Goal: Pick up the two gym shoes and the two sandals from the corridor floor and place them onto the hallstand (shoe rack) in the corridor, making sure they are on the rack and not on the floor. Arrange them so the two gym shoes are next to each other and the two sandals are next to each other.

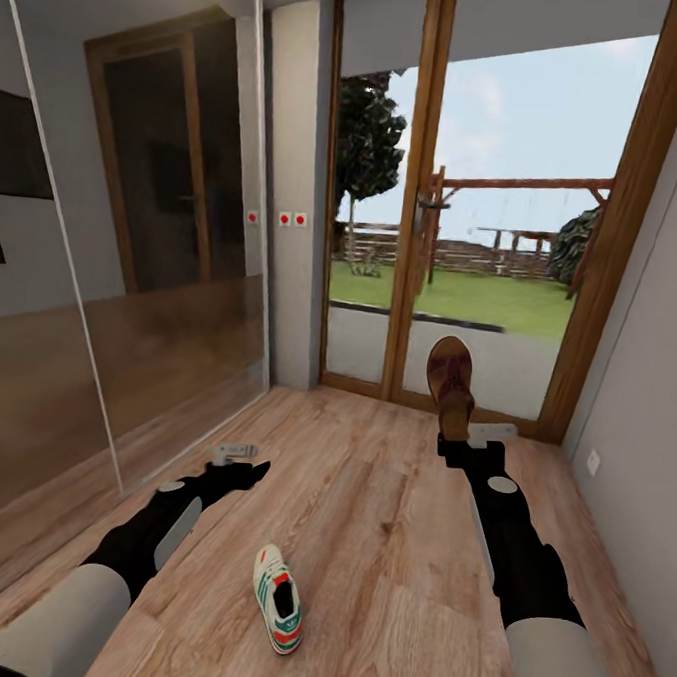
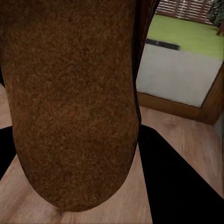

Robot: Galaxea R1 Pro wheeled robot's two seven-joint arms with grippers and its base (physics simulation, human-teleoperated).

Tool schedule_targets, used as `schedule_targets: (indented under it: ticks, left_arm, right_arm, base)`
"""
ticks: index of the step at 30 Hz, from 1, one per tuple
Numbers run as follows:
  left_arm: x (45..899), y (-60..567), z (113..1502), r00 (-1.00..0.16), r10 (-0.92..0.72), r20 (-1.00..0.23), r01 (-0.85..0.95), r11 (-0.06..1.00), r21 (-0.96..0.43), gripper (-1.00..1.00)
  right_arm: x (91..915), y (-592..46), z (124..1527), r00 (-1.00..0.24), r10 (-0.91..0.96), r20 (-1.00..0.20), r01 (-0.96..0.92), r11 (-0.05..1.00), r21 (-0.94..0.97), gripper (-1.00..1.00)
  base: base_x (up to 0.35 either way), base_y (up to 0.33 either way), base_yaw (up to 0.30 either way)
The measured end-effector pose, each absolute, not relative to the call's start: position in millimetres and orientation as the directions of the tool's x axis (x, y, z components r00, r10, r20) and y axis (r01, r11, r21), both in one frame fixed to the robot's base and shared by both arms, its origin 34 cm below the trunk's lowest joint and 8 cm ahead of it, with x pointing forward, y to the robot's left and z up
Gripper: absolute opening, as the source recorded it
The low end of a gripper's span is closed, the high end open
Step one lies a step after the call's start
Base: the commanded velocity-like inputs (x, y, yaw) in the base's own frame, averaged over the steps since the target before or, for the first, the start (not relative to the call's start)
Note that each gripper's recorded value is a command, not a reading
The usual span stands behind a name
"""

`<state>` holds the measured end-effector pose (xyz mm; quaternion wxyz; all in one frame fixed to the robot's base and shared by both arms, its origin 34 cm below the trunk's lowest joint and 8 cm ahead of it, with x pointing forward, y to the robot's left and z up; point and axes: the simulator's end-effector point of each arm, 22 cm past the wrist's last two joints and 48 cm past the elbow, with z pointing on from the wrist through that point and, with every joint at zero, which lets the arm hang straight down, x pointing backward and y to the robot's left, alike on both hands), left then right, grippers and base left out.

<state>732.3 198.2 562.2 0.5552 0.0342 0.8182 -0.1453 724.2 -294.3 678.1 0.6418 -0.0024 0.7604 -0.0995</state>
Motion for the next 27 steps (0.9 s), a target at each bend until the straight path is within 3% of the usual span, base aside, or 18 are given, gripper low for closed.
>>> schedule_targets:
  ticks: [5, 18, 27]
  left_arm:
    - [732.3, 198.3, 562.2, -0.381, -0.106, -0.918, 0.217, 0.955, -0.2, 1.0]
    - [732.2, 198.4, 562.5, -0.381, -0.106, -0.918, 0.217, 0.955, -0.2, 1.0]
    - [732.4, 199.2, 562.4, -0.381, -0.106, -0.918, 0.216, 0.956, -0.2, 1.0]
  right_arm:
    - [724.3, -294.2, 678.0, -0.176, -0.132, -0.975, 0.124, 0.98, -0.155, -1.0]
    - [724.2, -293.9, 678.3, -0.176, -0.132, -0.976, 0.124, 0.98, -0.155, -1.0]
    - [724.2, -293.9, 678.1, -0.176, -0.131, -0.976, 0.124, 0.98, -0.154, -1.0]
  base:
    - [0.0, -0.106, 0.131]
    - [0.048, -0.022, 0.27]
    - [0.083, -0.067, 0.028]
